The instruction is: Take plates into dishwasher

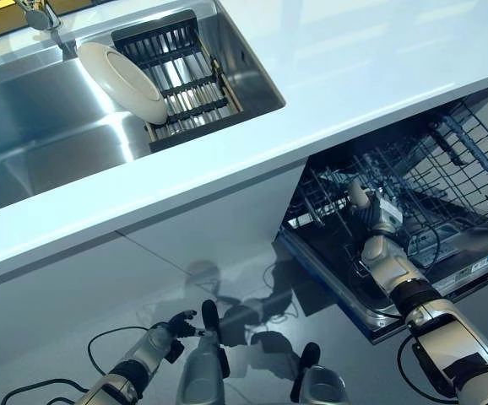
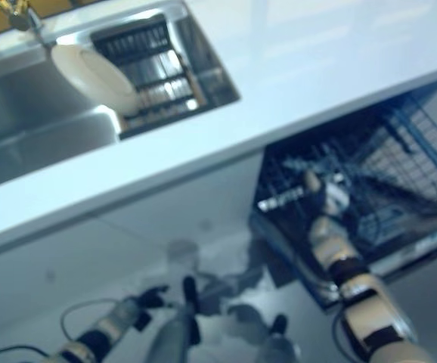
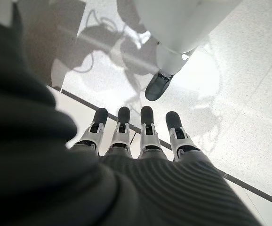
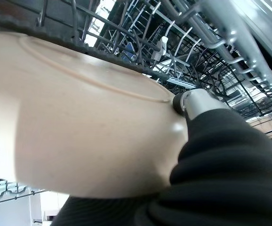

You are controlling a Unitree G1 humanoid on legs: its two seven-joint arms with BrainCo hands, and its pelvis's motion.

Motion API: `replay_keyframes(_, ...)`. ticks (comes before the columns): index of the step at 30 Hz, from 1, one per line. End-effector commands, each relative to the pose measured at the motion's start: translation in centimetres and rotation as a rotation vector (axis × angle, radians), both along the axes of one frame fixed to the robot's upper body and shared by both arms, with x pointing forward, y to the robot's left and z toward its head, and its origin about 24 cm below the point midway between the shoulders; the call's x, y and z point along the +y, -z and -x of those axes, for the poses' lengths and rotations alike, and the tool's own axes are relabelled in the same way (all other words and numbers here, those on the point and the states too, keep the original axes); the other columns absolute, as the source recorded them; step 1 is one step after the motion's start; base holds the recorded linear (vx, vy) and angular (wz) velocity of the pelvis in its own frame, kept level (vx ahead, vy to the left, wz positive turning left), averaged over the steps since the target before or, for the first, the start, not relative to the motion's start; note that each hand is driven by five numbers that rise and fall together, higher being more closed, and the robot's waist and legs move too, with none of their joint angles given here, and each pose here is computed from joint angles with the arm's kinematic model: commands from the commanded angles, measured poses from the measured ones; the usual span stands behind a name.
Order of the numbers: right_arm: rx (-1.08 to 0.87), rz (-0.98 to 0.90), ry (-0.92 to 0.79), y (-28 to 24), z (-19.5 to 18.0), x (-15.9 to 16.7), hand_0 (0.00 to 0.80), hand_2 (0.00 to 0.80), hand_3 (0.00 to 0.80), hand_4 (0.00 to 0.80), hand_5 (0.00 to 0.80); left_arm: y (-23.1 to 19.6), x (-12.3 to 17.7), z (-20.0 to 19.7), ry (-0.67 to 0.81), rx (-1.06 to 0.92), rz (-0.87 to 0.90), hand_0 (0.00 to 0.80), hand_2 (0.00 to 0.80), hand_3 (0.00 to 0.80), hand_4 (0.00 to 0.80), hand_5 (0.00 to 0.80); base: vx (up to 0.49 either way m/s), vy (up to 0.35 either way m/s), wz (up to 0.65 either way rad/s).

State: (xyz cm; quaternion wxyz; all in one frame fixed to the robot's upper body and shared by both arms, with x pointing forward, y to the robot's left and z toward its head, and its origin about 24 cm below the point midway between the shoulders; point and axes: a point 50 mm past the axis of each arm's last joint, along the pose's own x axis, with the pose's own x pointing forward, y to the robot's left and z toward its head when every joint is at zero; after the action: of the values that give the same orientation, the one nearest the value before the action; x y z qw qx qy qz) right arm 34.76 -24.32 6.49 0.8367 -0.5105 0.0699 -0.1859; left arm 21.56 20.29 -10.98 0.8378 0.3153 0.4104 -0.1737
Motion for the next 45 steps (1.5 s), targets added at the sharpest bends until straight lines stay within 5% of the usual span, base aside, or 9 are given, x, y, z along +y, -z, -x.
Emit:
replay_keyframes(1,-0.115,-0.12,-0.13,-1.3,-0.6,3.6,0.8,0.8,0.8,0.8,0.8,-1.1,-0.3,-2.0,0.032,-0.052,-0.028,0.0,0.0,0.0,0.0,0.0,0.0,0.0,0.0)
replay_keyframes(18,-0.239,-0.127,-0.143,-2.8,-0.4,3.8,0.8,0.8,0.8,0.8,0.8,-0.5,-0.2,-1.1,0.033,-0.024,-0.032,0.0,0.0,0.0,0.0,0.0,0.0,0.0,0.0)
replay_keyframes(45,-0.096,-0.098,-0.087,-1.4,-0.6,2.4,0.8,0.8,0.8,0.8,0.8,-0.6,0.1,-1.1,0.034,-0.035,-0.03,0.0,0.0,0.0,0.0,0.0,0.0,0.0,0.0)
